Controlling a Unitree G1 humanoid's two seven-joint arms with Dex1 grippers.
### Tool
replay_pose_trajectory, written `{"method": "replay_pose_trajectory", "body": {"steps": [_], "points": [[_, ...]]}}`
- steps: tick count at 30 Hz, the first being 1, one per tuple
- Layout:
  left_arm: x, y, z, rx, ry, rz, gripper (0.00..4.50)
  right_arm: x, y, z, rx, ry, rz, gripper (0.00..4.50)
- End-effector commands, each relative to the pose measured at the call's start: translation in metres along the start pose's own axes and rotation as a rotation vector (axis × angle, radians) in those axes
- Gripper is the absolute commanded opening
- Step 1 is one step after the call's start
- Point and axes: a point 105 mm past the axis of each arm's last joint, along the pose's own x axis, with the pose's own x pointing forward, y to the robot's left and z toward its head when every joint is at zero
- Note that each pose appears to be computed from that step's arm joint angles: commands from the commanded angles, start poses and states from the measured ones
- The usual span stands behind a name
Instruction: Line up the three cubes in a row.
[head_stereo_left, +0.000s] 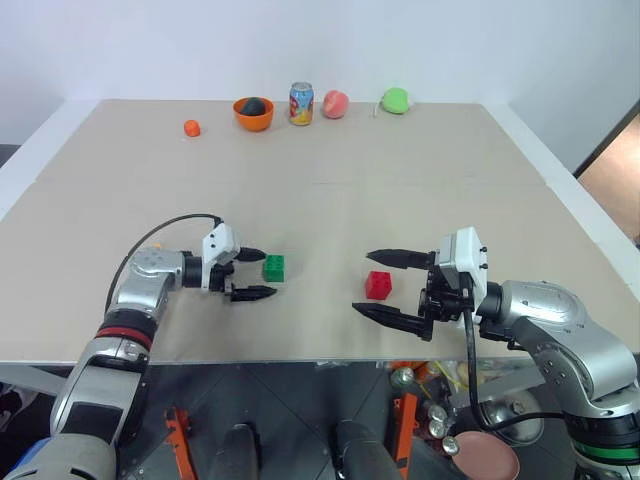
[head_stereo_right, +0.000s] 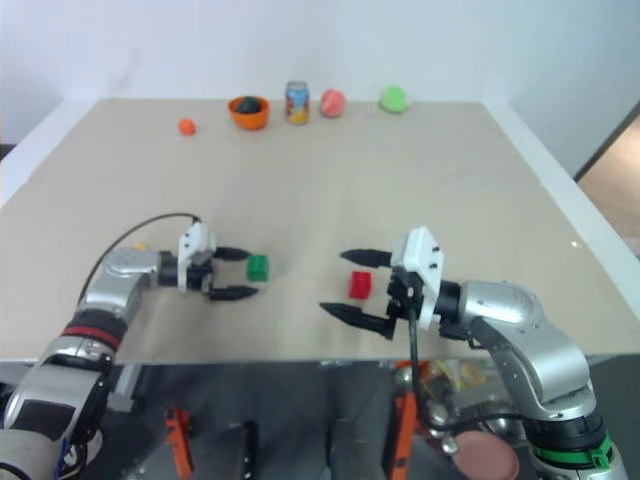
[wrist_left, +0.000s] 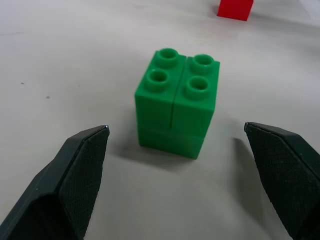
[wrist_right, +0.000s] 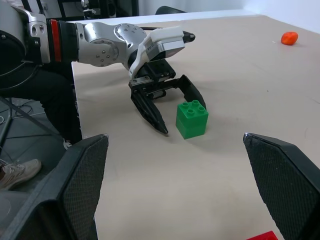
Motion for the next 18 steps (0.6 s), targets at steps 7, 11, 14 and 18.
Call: {"method": "replay_pose_trajectory", "body": {"steps": [7, 11, 14, 18], "points": [[0.006, 0.000, 0.012, 0.052, -0.021, -0.039, 1.74, -0.003, -0.002, 0.015, -0.056, -0.032, -0.016, 4.50], [0.010, -0.002, 0.016, 0.076, -0.023, -0.060, 1.26, -0.003, -0.003, 0.016, -0.060, -0.034, -0.018, 4.50], [0.016, -0.006, 0.020, 0.110, -0.019, -0.099, 1.26, -0.003, -0.003, 0.016, -0.062, -0.034, -0.018, 4.50], [0.034, -0.013, 0.034, 0.139, -0.055, -0.145, 1.26, -0.005, -0.005, 0.018, -0.066, -0.037, -0.026, 4.50]]}}
